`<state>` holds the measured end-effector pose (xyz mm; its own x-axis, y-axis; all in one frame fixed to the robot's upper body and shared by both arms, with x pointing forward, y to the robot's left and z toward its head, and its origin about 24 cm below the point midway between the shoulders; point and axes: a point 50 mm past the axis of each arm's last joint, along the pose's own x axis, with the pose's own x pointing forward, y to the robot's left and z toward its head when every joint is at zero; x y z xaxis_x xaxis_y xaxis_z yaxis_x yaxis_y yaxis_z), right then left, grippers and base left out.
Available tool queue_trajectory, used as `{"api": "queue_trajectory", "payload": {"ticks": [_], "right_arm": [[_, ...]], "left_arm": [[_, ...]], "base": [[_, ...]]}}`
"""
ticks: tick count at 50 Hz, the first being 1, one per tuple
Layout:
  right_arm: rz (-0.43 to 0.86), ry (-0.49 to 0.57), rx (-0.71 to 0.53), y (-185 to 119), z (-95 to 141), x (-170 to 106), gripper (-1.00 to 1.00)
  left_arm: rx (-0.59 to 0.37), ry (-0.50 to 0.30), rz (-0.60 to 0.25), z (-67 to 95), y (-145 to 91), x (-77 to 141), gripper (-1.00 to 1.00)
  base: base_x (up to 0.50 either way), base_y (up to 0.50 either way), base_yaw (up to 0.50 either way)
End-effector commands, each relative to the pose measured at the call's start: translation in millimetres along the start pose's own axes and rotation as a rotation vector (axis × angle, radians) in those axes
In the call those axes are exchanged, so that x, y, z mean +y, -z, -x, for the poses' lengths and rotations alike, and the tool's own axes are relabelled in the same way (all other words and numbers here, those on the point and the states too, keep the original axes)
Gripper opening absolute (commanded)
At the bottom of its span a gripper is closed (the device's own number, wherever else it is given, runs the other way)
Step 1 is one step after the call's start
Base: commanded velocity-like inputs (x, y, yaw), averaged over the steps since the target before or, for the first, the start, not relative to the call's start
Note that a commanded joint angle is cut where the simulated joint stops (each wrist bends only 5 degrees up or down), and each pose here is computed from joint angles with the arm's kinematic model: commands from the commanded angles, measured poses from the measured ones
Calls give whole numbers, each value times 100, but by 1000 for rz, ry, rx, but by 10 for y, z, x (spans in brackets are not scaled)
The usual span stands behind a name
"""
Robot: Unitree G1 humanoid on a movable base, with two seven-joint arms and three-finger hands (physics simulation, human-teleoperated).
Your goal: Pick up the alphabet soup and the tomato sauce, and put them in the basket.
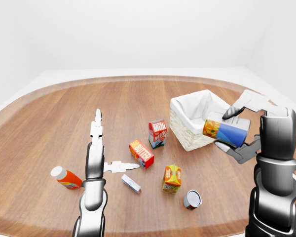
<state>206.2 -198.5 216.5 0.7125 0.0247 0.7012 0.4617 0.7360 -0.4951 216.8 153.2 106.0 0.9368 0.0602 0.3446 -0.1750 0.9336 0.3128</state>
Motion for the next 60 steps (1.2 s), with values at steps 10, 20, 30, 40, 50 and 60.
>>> {"api": "queue_trajectory", "payload": {"ticks": [10,20,30,40,50,60], "right_arm": [[30,62,-135,-135,-336,21,-100],[39,41,-126,-69,-502,179,-100],[12,13,-67,95,-625,331,-100],[29,19,-57,162,-810,388,-100],[52,22,-27,252,-964,478,-100],[108,15,51,466,-1083,584,-100]], "left_arm": [[0,-1,-1,2,-2,0,100],[-2,3,5,-2,-5,-4,100],[-4,2,7,-5,-9,-3,100],[-5,2,8,-6,-12,-3,100],[-6,3,9,0,-15,0,100],[0,4,8,7,-5,-4,100]], "base": [[0,0,0],[0,0,0],[0,0,0],[0,0,0],[0,0,0],[0,0,0]]}}
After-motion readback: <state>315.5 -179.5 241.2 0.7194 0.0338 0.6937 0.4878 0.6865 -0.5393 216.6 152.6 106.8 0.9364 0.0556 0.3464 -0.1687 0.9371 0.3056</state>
